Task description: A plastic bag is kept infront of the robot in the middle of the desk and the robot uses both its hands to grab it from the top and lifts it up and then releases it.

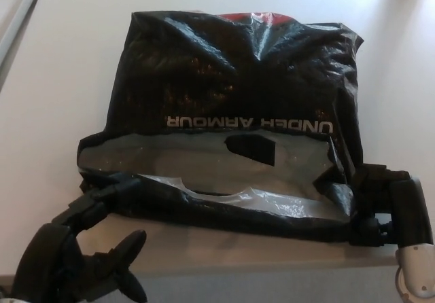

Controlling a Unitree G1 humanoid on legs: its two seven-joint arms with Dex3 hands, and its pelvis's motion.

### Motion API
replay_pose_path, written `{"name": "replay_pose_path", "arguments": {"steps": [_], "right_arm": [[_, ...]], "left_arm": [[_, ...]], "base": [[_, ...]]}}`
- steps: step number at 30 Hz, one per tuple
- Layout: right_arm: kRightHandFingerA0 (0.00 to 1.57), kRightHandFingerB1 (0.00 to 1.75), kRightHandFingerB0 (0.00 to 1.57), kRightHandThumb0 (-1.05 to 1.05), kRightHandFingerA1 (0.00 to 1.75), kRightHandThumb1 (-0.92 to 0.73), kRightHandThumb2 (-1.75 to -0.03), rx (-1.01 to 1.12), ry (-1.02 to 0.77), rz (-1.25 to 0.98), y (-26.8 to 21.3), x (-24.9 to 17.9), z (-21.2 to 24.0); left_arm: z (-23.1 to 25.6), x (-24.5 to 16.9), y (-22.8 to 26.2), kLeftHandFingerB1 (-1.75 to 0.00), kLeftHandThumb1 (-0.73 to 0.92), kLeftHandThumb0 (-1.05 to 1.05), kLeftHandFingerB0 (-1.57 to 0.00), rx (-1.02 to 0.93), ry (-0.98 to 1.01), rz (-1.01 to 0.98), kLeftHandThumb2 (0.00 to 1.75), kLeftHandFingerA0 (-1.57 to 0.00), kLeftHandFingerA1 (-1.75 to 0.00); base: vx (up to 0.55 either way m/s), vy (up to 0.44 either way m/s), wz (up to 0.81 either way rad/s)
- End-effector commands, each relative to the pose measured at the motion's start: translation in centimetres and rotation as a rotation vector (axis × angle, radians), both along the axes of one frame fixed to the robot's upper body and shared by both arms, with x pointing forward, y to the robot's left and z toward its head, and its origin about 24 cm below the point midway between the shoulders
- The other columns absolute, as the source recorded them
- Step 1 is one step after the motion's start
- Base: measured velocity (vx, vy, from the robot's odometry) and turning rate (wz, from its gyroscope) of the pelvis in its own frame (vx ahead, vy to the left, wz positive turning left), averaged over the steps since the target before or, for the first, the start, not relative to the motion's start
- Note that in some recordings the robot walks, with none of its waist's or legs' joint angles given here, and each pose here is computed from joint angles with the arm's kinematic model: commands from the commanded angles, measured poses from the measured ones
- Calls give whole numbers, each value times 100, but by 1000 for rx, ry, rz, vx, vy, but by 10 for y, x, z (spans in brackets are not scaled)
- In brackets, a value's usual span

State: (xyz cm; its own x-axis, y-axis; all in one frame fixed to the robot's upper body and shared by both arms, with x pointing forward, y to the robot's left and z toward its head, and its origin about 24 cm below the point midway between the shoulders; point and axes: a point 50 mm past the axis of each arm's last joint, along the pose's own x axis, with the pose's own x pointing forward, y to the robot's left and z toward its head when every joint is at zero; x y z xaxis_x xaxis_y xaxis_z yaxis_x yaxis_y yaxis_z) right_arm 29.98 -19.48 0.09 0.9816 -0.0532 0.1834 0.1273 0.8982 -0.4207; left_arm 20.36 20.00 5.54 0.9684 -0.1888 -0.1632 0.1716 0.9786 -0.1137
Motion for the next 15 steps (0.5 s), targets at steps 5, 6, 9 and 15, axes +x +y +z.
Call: {"name": "replay_pose_path", "arguments": {"steps": [5, 6, 9, 15], "right_arm": [[157, 151, 156, -77, 153, -46, -110, -25, 131, -5, -14, -14, -20], [157, 151, 157, -77, 153, -46, -110, -22, 130, -7, -13, -14, -21], [157, 151, 157, -75, 153, -43, -108, -23, 137, -7, -12, -14, -22], [157, 151, 157, -76, 153, -45, -109, -35, 136, 1, -11, -14, -22]], "left_arm": [[45, 20, 48, -30, 58, -28, -25, 461, -669, 322, 57, -36, -60], [47, 20, 49, -29, 57, -29, -24, 475, -679, 329, 57, -36, -56], [49, 20, 49, -29, 53, -27, -16, 529, -732, 339, 57, -26, -38], [45, 23, 45, -29, 49, -29, -11, 566, -744, 376, 58, -14, -29]], "base": [[0, 0, 0], [0, 0, 0], [0, 0, 0], [0, 0, 0]]}}
